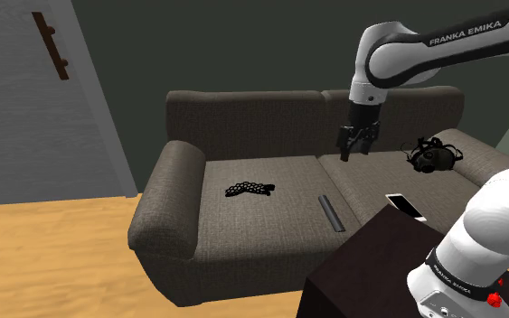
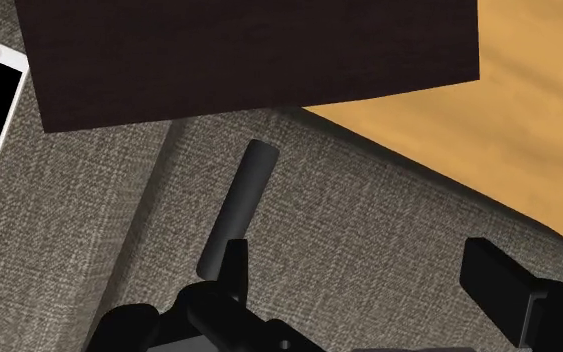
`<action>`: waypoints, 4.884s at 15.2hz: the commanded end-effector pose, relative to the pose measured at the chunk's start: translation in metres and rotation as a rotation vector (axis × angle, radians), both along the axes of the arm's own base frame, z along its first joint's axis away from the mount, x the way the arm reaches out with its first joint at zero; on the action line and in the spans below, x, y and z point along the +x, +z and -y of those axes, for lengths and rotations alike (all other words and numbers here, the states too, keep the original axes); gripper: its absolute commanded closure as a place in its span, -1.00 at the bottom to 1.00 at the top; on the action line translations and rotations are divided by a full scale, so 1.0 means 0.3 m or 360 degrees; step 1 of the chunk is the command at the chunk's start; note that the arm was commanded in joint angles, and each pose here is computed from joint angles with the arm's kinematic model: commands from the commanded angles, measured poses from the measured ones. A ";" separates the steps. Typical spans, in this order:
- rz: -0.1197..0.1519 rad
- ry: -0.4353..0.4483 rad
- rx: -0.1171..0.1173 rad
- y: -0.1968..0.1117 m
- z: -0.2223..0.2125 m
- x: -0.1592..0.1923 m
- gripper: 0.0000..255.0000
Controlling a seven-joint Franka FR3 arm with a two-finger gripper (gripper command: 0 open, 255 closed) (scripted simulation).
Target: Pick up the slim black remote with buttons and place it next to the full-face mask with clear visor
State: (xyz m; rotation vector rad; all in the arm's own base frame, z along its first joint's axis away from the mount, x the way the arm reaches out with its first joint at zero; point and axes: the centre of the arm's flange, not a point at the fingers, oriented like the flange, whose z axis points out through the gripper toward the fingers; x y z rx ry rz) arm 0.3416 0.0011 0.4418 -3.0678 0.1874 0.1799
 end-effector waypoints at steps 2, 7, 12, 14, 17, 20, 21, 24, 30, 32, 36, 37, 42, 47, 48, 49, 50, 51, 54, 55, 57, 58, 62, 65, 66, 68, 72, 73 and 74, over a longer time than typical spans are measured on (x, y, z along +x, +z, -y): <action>-0.0018 -0.0090 0.0002 -0.121 0.034 0.038 -1.00; -0.0053 -0.0236 0.0005 -0.332 0.088 0.093 -1.00; -0.0088 -0.0382 0.0008 -0.544 0.146 0.139 -1.00; -0.0103 -0.0440 0.0010 -0.629 0.170 0.154 -1.00; -0.0124 -0.0527 0.0012 -0.757 0.207 0.174 -1.00; -0.0145 -0.0615 0.0014 -0.886 0.245 0.191 -1.00; -0.0152 -0.0644 0.0014 -0.929 0.258 0.195 -1.00; -0.0156 -0.0658 0.0015 -0.984 0.259 0.192 -1.00; -0.0156 -0.0658 0.0015 -1.079 0.246 0.175 -1.00; -0.0156 -0.0658 0.0015 -1.079 0.246 0.175 -1.00; -0.0156 -0.0658 0.0015 -1.079 0.246 0.175 -1.00; -0.0156 -0.0658 0.0015 -1.079 0.246 0.175 -1.00; -0.0156 -0.0658 0.0015 -1.082 0.246 0.176 1.00; -0.0156 -0.0658 0.0015 -1.079 0.246 0.175 1.00; -0.0156 -0.0658 0.0015 -1.062 0.246 0.175 1.00; -0.0156 -0.0658 0.0015 -1.044 0.246 0.175 1.00; -0.0156 -0.0658 0.0015 -1.027 0.246 0.175 1.00; -0.0156 -0.0658 0.0015 -1.009 0.246 0.175 1.00; -0.0156 -0.0658 0.0015 -0.956 0.246 0.175 1.00; -0.0156 -0.0658 0.0015 -0.939 0.246 0.175 1.00; -0.0156 -0.0658 0.0015 -0.903 0.246 0.175 1.00; -0.0156 -0.0658 0.0015 -0.886 0.246 0.175 1.00; -0.0156 -0.0658 0.0015 -0.815 0.246 0.175 1.00; -0.0156 -0.0658 0.0015 -0.763 0.246 0.175 1.00; -0.0156 -0.0658 0.0015 -0.745 0.246 0.175 1.00; -0.0156 -0.0658 0.0015 -0.710 0.246 0.175 1.00; -0.0156 -0.0658 0.0015 -0.639 0.246 0.175 1.00; -0.0156 -0.0658 0.0015 -0.622 0.246 0.175 1.00; -0.0156 -0.0658 0.0015 -0.604 0.246 0.175 1.00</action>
